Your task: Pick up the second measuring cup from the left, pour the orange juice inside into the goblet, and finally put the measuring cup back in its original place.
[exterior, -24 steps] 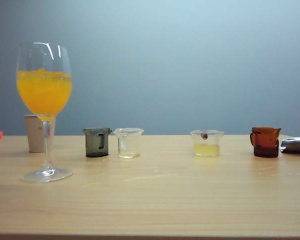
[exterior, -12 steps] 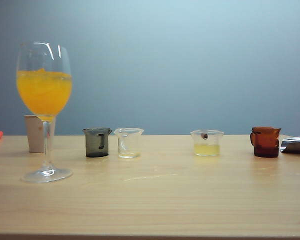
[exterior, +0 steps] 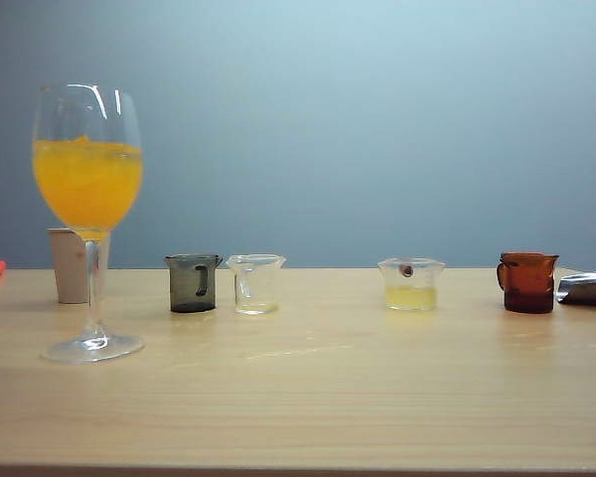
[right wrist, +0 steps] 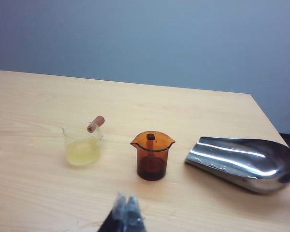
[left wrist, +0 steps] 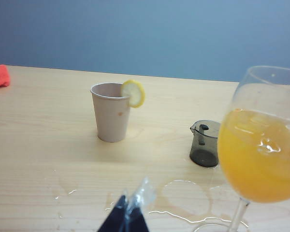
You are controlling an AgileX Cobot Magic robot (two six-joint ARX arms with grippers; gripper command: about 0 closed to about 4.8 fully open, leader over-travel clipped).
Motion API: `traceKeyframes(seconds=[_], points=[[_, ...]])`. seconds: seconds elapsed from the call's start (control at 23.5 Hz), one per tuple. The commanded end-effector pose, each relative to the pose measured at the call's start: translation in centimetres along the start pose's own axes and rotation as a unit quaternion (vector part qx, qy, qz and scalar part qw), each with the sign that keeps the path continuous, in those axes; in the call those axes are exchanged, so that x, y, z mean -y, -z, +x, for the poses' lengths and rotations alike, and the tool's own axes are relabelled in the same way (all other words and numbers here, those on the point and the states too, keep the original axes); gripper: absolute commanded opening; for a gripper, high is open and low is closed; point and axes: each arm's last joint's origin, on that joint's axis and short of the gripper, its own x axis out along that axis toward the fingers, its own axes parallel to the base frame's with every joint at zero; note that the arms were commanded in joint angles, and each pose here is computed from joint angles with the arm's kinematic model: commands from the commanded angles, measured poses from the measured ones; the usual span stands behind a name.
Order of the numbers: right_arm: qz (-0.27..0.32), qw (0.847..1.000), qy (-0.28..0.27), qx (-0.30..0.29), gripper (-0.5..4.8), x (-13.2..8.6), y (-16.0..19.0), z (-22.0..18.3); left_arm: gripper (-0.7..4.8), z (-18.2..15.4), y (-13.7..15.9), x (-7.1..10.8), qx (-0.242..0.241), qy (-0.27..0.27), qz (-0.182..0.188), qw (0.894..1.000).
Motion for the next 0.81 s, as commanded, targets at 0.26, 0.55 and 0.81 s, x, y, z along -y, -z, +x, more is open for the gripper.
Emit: traceKeyframes(seconds=[0.26,0.55,0.81], points=[[-0.005,0.998,0.051,0.033,-0.01,1.33,0.50,-0.03,-0.03,-0.02,-0.23,0.02,0.008,0.002,0.001,1.000],[-0.005,0.998,0.054,0.019,-0.01,1.39,0.77,-0.03,-0.04,-0.02,-0.23,0.02,0.008,0.002,0.001,1.000],[-0.005,0.998,0.054,0.017,-0.01,1.39,0.79,-0.02,-0.03,-0.02,-0.23,0.02,0.008,0.002,0.001,1.000]])
